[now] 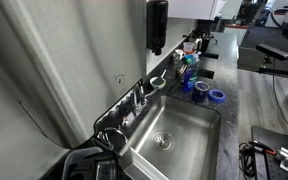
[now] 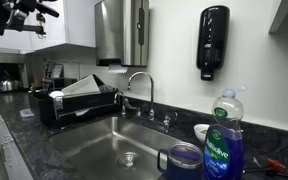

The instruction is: Open the tap

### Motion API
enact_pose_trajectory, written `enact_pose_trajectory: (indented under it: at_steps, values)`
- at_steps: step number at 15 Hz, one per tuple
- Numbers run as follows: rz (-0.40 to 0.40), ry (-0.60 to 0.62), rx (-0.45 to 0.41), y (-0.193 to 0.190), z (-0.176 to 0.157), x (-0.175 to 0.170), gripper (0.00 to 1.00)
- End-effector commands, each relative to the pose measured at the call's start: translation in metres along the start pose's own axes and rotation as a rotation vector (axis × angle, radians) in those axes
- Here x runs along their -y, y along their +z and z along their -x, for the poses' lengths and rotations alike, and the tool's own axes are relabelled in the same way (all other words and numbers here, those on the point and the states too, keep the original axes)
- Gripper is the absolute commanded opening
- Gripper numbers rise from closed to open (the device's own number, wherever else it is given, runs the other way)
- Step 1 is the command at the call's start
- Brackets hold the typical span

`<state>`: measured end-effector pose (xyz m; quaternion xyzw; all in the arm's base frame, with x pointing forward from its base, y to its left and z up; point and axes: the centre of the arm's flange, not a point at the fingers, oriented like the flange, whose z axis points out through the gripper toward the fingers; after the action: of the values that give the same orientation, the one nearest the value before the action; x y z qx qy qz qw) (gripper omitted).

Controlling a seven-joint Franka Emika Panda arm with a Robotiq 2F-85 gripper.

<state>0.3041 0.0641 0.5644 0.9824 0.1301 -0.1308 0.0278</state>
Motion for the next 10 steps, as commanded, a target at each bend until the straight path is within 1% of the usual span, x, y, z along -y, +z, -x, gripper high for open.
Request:
enact_pose_trajectory:
  at_steps: [1, 9, 10]
  values:
    - [0.0, 0.0, 0.0, 0.0, 0.0, 0.0, 1.0]
    - [0.0, 0.0, 0.0, 0.0, 0.0, 0.0, 1.0]
    - [0.005, -0.017, -0.019, 0.0026, -0.0073, -0.0036, 1.0]
